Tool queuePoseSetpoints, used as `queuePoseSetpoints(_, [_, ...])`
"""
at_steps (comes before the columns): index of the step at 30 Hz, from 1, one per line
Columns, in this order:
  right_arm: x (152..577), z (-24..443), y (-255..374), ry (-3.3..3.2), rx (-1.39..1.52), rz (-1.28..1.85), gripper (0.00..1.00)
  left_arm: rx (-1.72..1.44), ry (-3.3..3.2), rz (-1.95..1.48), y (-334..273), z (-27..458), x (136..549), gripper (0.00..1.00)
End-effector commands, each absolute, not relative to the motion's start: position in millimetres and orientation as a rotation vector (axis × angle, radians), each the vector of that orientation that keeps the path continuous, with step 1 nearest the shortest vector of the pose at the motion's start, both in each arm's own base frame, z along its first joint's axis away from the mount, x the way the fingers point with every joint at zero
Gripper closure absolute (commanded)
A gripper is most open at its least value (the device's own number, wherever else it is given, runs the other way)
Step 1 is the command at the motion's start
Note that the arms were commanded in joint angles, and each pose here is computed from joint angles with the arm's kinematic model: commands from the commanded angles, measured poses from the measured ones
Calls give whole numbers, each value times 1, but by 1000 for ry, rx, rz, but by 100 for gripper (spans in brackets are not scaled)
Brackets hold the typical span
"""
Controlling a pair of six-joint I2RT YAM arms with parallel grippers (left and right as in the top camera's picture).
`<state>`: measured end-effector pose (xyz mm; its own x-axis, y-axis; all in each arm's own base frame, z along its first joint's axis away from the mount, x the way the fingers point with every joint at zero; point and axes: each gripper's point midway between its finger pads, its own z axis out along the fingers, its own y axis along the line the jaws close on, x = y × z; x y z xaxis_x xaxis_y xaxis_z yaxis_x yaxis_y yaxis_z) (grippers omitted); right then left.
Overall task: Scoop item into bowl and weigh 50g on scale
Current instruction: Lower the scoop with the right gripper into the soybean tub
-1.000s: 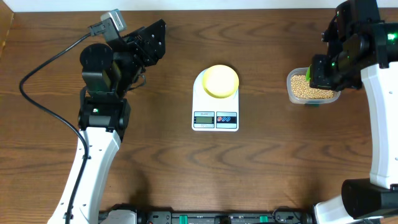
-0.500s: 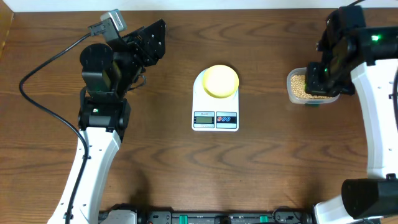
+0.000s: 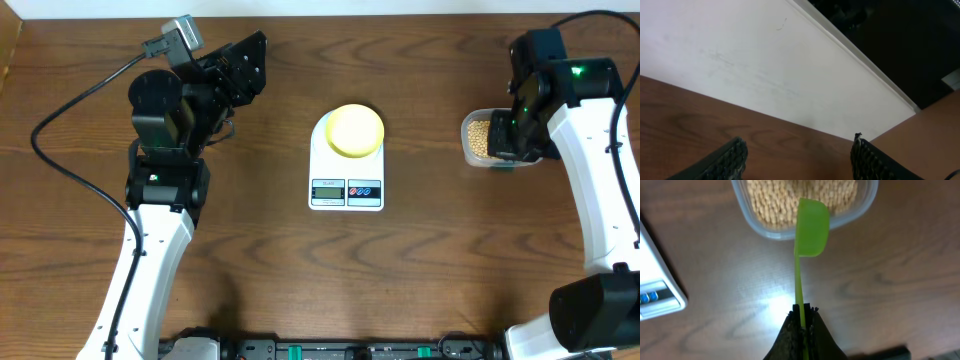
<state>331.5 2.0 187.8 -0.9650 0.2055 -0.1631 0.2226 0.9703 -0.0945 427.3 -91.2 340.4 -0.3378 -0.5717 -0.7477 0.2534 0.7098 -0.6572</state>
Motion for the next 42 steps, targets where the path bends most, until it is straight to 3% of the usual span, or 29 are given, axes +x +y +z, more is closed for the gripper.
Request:
queuePoseSetpoints(1, [336,186,-4,2942,365,-225,99,-251,1730,-827,-88,337,429,32])
queuePoseSetpoints(25, [311,164,-24,3036,399,-355,99,-290,1746,-794,-82,331,431,32])
queuePoseSetpoints(42, [318,154,-25,3013,410,-346,99,-303,1780,-791,-82,323,430,32])
